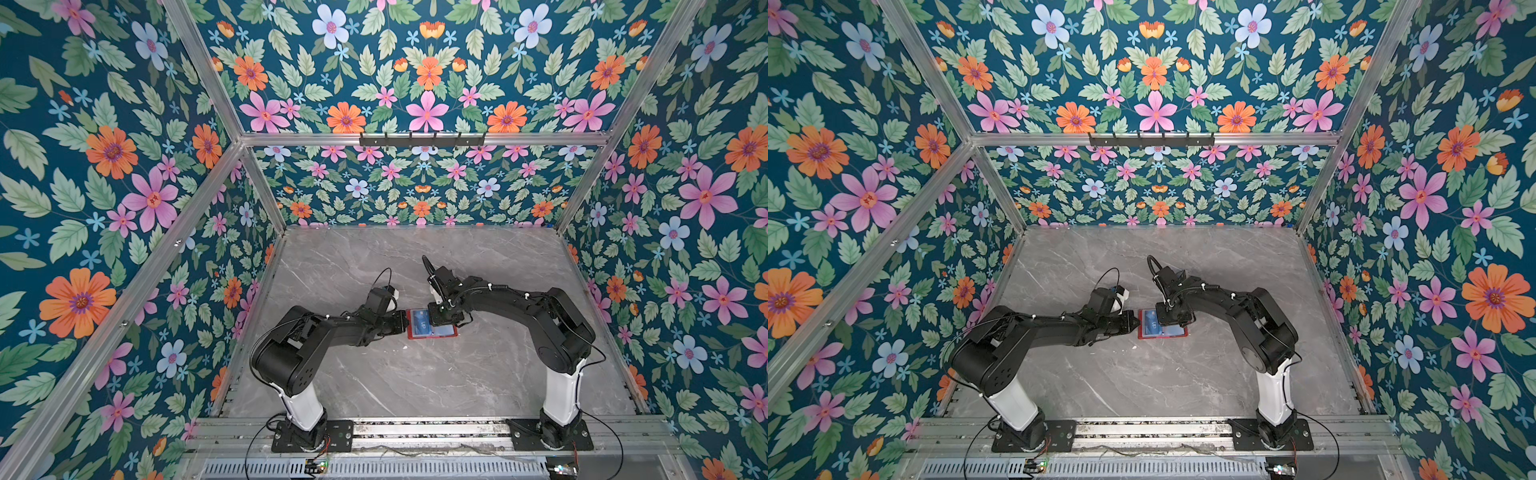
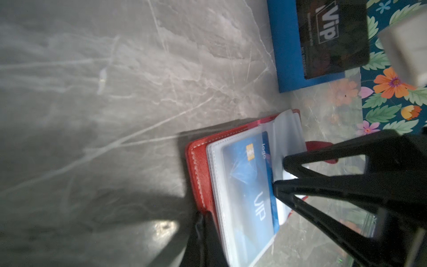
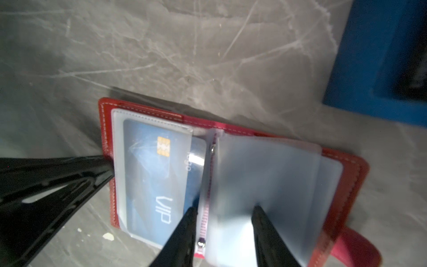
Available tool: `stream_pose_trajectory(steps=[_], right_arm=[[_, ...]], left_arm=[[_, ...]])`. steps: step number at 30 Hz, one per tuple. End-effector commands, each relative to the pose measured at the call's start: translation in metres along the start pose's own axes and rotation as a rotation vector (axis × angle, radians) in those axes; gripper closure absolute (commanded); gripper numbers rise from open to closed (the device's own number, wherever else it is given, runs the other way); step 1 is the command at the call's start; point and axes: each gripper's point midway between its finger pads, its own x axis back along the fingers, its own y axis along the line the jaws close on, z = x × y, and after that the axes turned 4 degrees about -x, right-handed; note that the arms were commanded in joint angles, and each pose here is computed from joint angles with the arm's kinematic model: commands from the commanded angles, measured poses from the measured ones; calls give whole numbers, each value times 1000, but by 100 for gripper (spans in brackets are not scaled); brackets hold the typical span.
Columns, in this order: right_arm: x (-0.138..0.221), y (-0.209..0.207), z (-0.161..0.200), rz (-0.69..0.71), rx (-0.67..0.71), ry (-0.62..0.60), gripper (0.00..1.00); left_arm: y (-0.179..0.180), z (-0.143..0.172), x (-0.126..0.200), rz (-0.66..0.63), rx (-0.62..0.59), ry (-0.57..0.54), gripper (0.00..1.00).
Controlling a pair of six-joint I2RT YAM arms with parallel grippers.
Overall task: Insert credit cards into a card holder
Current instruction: Insert the credit card into the card slot.
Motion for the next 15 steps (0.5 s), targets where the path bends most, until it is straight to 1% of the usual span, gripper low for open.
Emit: stream_pose_trajectory(steps=[1, 7, 10, 13, 15], right_arm=[[-2, -14, 16, 63, -10, 49, 57], [25, -11, 2, 52, -35, -53, 57], [32, -3, 0, 12, -35, -65, 58], [30, 2, 1, -14, -34, -52, 62], [27, 4, 2, -23, -36, -36, 69]], left_arm=[[20, 29, 1, -85, 35, 103, 100], [20, 29, 2, -86, 32, 102, 100], [21, 29, 2, -89, 33, 104, 100], [22, 30, 2, -92, 34, 104, 100], [22, 30, 2, -91, 33, 105, 100]])
